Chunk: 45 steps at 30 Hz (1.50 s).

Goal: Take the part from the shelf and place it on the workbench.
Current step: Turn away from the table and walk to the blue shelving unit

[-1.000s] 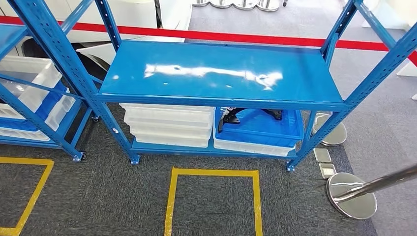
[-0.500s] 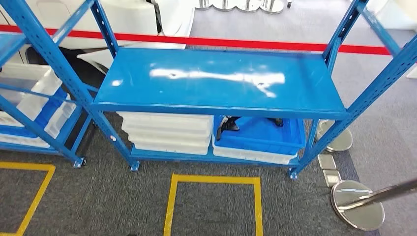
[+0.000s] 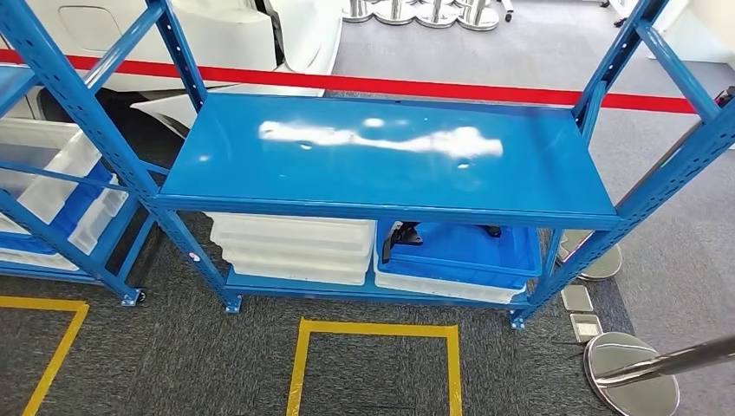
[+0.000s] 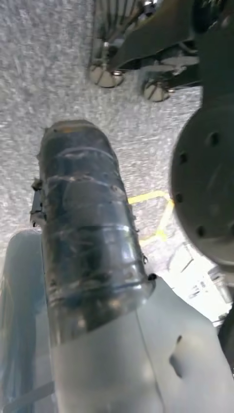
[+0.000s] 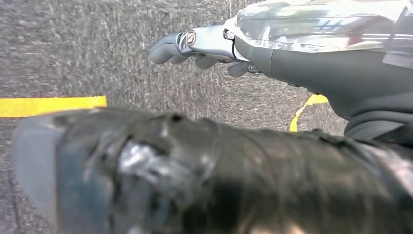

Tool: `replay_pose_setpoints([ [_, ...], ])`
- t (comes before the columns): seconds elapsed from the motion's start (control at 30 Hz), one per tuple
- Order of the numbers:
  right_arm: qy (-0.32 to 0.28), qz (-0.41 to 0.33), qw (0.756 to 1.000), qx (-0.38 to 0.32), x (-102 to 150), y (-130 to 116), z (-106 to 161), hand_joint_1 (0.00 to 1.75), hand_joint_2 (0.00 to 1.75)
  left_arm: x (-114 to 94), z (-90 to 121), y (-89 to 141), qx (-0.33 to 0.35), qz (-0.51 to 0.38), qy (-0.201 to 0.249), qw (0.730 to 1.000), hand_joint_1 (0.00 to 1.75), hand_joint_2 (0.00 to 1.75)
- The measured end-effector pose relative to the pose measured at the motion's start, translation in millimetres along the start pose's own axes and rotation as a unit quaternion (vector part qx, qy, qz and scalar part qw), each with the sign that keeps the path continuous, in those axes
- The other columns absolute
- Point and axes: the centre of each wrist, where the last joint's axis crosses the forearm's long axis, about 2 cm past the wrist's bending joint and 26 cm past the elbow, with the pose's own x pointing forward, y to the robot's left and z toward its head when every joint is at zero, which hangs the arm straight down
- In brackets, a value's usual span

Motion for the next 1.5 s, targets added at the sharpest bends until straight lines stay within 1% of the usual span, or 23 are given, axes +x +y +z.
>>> replay_pose_setpoints([
  [0.17, -0.003, 0.000, 1.000, 0.000, 2.7, -0.5, -0.5, 0.00, 0.00, 1.6, -1.3, -8.9, -0.007, 0.004, -0.002, 1.000, 0.00, 0.00],
  [0.27, 0.001, 0.000, 1.000, -0.001, -0.7, -1.3, 0.0, 0.00, 0.00, 0.1, -0.6, -9.9, -0.008, 0.005, 0.000, 1.000, 0.00, 0.00],
  [0.4, 0.000, 0.000, 1.000, 0.004, 1.2, -1.0, -0.3, 0.00, 0.00, 2.8, -1.9, -10.1, -0.008, 0.005, -0.003, 1.000, 0.00, 0.00],
  [0.53, 0.004, 0.001, 1.000, 0.006, -0.8, -1.0, 0.1, 0.00, 0.00, 2.6, -1.7, -8.6, -0.006, 0.004, -0.004, 1.000, 0.00, 0.00],
  [0.7, 0.002, 0.000, 1.000, 0.007, 0.7, 0.0, -0.1, 0.00, 0.00, 3.7, -1.6, 3.1, 0.002, -0.002, -0.004, 1.000, 0.00, 0.00],
  [0.83, 0.003, 0.000, 1.000, 0.009, 0.5, 2.2, 0.0, 0.00, 0.00, 3.2, -1.1, 6.6, 0.005, -0.003, -0.004, 1.000, 0.00, 0.00],
  [1.0, 0.003, 0.007, 1.000, 0.015, 1.9, 4.1, 0.0, 0.00, 0.00, 3.4, -1.1, 7.1, 0.005, -0.003, -0.004, 1.000, 0.00, 0.00],
  [1.13, 0.012, 0.021, 0.999, 0.023, 2.6, 4.0, -0.2, 0.00, 0.00, 4.0, -1.8, 2.1, 0.001, -0.001, -0.005, 1.000, 0.00, 0.00],
  [1.37, 0.016, 0.015, 0.999, 0.028, 3.2, 3.2, -0.3, 0.00, 0.00, 2.9, -1.5, -0.5, -0.002, 0.000, -0.004, 1.000, 0.00, 0.00],
  [1.5, 0.021, 0.017, 0.999, 0.030, 2.6, 3.2, -0.2, 0.00, 1.75, 3.8, -1.9, -0.6, -0.003, 0.000, -0.005, 1.000, 0.00, 0.00],
])
